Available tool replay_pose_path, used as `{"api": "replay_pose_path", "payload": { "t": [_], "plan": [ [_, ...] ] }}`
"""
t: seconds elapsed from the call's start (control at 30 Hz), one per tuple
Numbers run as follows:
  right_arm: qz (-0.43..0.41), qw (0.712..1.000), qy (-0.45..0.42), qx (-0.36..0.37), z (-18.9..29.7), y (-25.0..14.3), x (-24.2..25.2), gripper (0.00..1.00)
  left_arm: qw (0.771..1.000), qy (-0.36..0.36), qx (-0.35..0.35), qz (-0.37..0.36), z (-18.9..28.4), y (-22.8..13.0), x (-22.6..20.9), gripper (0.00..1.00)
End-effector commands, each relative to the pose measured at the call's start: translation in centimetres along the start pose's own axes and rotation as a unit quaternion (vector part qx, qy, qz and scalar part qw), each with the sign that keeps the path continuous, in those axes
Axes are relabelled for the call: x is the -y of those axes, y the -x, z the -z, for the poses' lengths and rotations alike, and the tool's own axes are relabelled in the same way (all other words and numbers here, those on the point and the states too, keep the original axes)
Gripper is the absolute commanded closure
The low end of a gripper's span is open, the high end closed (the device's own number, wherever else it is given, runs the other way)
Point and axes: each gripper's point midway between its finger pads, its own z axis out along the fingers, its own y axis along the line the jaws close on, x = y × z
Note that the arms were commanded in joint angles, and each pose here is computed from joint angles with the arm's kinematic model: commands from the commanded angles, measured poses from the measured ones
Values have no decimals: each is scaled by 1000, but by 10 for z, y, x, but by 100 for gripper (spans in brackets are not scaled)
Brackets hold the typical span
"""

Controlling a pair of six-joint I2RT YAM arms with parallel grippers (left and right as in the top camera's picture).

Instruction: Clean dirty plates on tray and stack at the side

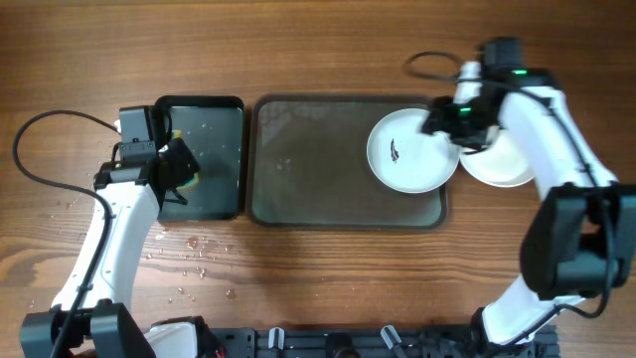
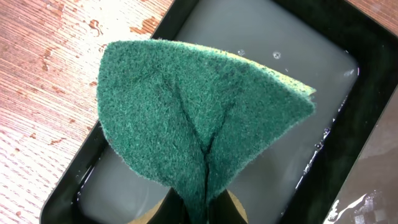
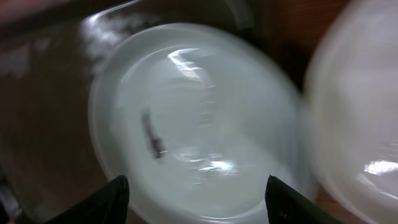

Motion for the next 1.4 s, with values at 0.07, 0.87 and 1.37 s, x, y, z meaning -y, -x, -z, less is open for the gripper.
{"api": "replay_pose_path", "payload": {
  "t": [0.07,0.87,1.37],
  "plan": [
    [174,983,44,-29,-27,-53,-117,30,1000,-3,12,-2,5,5,0,93],
    [527,848,33,49,-90,-189,-285,64,998,47,17,48,4,7,-25,95],
    [544,839,19,13,-139,-218,-279,68,998,47,18,48,4,7,-25,95]
  ]
}}
